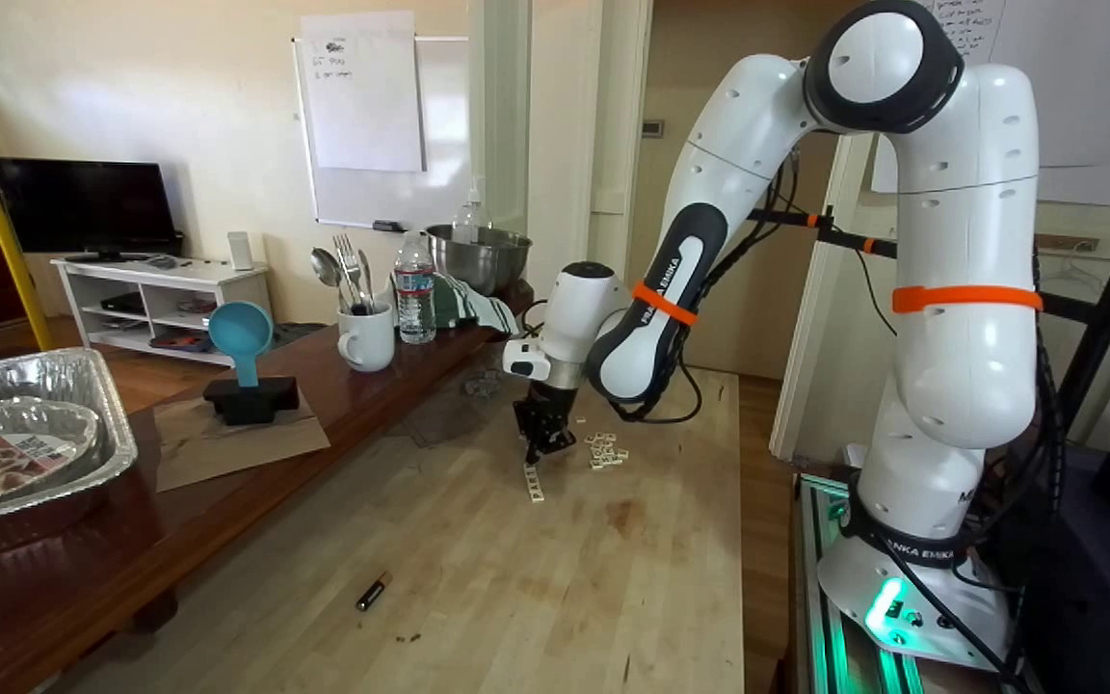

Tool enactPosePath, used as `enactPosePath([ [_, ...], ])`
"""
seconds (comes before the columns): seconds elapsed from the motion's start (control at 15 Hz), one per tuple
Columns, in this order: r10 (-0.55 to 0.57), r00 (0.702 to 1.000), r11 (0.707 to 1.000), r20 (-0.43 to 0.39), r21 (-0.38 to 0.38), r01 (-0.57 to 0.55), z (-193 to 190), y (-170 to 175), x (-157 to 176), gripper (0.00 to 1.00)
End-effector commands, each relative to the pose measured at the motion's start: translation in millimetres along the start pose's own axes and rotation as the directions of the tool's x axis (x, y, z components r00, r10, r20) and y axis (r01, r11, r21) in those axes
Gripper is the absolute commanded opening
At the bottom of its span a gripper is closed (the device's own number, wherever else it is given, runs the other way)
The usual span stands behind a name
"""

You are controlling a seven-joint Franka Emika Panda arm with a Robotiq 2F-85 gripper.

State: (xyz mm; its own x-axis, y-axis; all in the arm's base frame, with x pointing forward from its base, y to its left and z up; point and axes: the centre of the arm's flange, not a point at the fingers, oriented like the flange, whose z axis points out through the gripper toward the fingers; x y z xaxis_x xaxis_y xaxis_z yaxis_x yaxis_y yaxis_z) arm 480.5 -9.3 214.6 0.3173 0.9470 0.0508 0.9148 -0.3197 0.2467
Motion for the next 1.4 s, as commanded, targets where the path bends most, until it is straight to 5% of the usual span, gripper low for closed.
enactPosePath([
  [0.0,0.024,1.0,1.0,-0.007,-0.012,-0.024,-9.7,-6.4,-3.7,0.0],
  [0.53,0.133,0.99,0.991,-0.04,0.028,-0.132,-25.0,-8.9,9.6,0.0],
  [0.6,0.164,0.986,0.986,-0.034,0.039,-0.163,-26.7,-9.7,13.7,0.26],
  [0.67,0.2,0.98,0.979,-0.023,0.053,-0.198,-28.7,-10.6,17.8,0.27],
  [1.33,0.43,0.898,0.886,0.096,0.15,-0.44,-38.6,-15.5,36.4,0.99],
])
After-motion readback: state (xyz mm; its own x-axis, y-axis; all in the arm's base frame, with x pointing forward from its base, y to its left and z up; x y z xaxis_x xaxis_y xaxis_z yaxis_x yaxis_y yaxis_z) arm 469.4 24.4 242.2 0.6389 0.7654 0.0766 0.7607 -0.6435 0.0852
